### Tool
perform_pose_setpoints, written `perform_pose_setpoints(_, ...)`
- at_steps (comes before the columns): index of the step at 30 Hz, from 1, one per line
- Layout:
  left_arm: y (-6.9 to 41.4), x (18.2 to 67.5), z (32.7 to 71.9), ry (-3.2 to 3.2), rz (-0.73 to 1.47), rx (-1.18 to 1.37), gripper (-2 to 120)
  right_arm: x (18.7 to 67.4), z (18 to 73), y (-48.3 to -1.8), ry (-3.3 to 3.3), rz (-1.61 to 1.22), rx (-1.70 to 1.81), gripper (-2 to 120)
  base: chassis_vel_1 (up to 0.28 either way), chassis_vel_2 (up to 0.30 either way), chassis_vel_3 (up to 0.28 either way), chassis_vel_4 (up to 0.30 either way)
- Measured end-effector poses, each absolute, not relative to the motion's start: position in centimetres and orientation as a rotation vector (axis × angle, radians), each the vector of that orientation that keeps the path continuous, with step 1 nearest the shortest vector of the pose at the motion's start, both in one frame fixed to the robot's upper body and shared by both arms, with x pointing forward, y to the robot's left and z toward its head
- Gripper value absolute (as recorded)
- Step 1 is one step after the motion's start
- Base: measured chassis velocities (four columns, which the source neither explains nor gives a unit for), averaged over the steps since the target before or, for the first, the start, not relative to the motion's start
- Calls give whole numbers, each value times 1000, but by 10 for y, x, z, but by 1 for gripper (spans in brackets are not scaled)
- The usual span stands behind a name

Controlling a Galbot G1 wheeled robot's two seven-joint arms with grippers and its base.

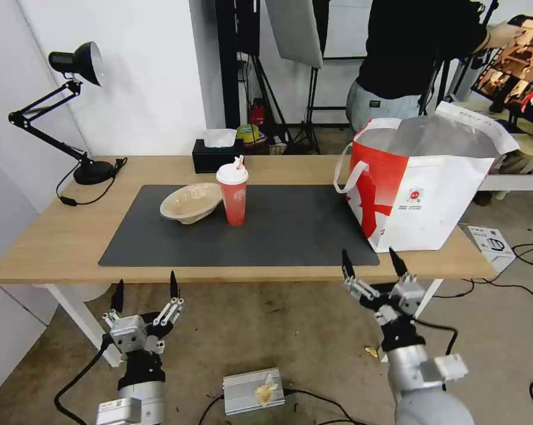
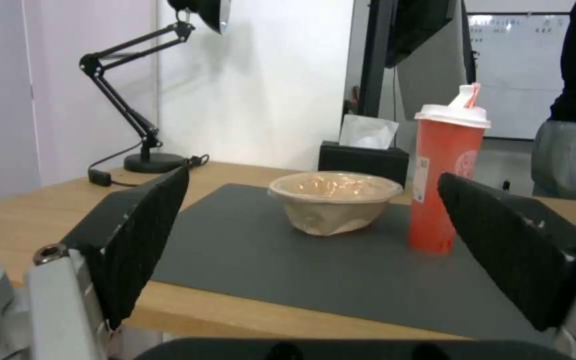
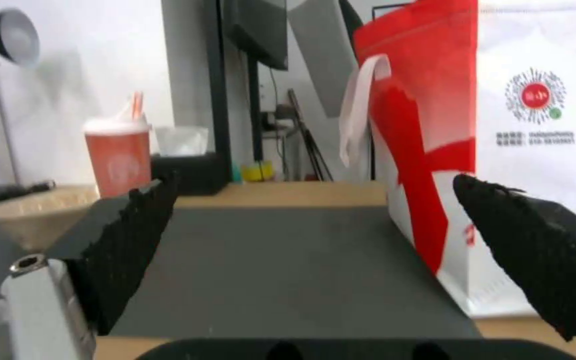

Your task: Pick up the trash from the table and place it into the takeout bag.

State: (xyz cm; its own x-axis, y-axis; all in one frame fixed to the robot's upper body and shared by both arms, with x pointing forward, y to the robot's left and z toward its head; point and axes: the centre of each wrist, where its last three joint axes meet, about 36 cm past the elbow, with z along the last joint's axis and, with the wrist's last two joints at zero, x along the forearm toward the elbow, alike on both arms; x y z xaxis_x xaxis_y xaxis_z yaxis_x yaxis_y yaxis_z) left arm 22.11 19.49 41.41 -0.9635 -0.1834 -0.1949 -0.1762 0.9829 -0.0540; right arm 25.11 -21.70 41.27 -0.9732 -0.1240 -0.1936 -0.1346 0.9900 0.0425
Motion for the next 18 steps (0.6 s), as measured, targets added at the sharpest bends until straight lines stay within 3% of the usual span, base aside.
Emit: perform_pose_setpoints(18,192,219,412,2939,-58,-263,100,222,413,-208,3017,-10,-35,100,0,0,0,0)
